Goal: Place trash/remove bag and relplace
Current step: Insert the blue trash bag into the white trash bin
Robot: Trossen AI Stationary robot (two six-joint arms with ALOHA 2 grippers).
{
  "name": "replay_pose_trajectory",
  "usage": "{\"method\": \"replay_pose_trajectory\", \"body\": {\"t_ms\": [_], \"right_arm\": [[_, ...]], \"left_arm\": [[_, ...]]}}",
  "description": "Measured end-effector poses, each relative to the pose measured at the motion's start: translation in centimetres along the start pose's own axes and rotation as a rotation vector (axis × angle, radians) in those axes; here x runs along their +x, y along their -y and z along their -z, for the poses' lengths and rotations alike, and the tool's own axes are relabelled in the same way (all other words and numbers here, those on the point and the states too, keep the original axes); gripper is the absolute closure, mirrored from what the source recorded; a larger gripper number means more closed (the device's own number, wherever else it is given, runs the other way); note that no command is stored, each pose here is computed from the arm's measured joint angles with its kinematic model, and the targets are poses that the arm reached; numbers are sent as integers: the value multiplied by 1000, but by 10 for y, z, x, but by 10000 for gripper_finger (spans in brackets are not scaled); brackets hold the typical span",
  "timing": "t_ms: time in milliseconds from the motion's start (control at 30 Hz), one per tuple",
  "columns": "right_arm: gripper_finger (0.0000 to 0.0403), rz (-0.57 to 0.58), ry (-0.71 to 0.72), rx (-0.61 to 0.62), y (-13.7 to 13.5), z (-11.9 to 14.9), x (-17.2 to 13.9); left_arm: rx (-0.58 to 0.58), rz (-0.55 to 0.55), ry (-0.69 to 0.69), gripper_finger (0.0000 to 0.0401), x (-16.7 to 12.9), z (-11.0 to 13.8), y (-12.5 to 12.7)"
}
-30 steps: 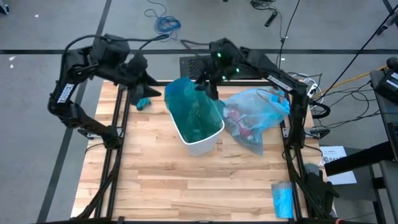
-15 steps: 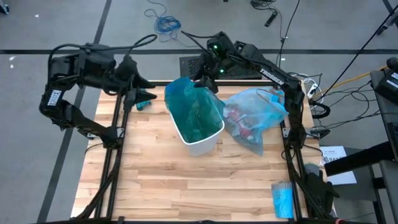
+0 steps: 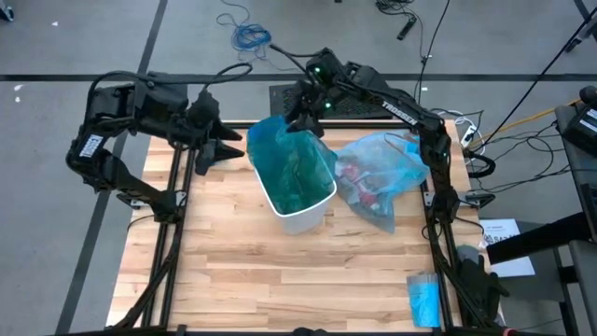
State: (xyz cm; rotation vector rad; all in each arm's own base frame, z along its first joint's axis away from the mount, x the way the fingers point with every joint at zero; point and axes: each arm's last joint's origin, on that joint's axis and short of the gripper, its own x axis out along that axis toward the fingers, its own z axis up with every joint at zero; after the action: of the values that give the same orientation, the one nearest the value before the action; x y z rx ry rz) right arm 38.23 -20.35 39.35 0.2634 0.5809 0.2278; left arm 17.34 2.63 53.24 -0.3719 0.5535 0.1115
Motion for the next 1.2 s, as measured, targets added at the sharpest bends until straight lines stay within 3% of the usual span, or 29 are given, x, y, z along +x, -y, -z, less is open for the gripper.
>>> {"method": "replay_pose_trajectory", "body": {"t_ms": [233,533,933,1067,1200], "right_arm": [[262,22,-22,15,-2,2,4],[394,5,-66,40,-12,4,9],[402,-98,-119,-37,-72,0,17],[398,-4,-88,-153,-83,-7,5],[359,53,-21,-165,-66,-12,-10]], "left_arm": [[-19,-3,1,162,0,0,0],[-15,-19,6,162,0,0,-1],[15,-26,6,162,0,0,-1],[17,-29,5,162,0,0,-1],[17,-29,5,162,0,0,-1]]}}
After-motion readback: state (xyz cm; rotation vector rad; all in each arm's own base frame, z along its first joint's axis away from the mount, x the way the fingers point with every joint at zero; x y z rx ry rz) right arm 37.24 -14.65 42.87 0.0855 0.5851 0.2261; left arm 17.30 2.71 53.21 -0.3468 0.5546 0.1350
